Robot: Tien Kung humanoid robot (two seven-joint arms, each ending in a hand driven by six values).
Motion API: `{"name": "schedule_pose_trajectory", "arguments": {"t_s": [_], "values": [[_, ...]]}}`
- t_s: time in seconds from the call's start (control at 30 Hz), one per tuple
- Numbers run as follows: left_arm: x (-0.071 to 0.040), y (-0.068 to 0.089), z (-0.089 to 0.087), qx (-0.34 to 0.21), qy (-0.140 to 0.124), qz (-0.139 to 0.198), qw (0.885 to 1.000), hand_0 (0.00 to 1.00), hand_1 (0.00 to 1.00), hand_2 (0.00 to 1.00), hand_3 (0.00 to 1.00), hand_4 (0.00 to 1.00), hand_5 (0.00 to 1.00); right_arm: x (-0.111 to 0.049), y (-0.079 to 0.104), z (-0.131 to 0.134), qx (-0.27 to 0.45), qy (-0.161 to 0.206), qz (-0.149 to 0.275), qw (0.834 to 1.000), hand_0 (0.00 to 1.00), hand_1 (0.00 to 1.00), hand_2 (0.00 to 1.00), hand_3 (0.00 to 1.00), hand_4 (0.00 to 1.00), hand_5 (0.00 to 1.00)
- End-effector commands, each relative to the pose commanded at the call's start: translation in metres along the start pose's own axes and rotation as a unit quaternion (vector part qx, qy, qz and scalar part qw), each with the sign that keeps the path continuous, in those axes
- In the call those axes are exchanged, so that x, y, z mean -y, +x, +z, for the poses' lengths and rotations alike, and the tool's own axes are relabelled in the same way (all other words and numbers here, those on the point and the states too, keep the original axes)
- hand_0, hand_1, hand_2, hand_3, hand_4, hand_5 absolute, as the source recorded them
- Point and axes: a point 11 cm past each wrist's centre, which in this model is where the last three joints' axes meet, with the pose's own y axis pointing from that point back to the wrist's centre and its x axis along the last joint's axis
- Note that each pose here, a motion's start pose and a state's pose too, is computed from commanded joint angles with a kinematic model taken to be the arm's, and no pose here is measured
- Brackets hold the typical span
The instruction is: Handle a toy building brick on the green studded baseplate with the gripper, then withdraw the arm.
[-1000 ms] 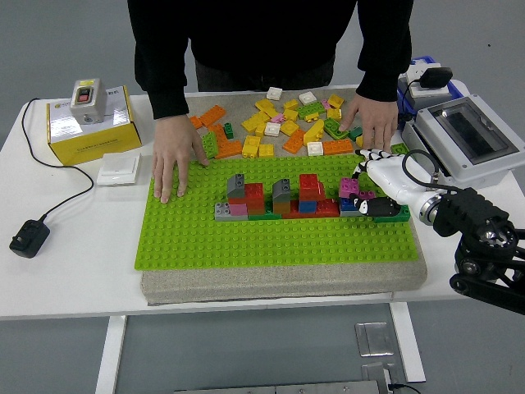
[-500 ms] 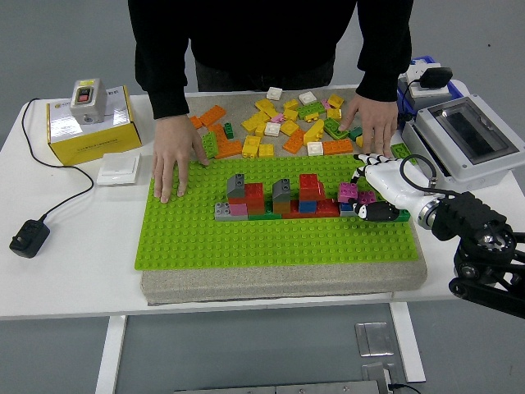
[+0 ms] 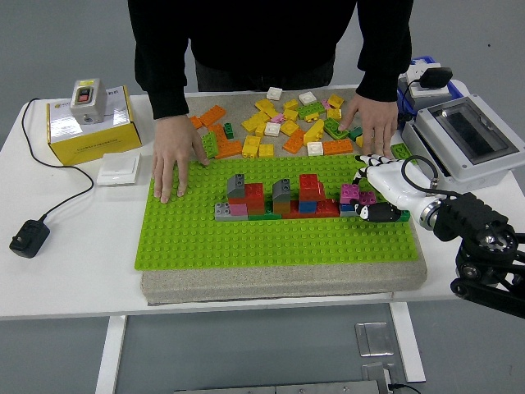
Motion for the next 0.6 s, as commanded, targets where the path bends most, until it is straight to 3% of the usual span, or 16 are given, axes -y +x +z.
{"name": "schedule_pose_trajectory", "arguments": {"t_s": [0.6], "values": [[-0.0003, 0.0003, 0.0019, -0.001, -0.003, 0.000, 1.000, 0.689, 0.583, 0.627, 0.703, 0.354, 0.618, -0.0001, -0.0021, 0.0027, 0.001, -0.001, -0.002, 1.000, 0.773, 0.962, 0.998, 0.623, 0.584, 0.455]]}}
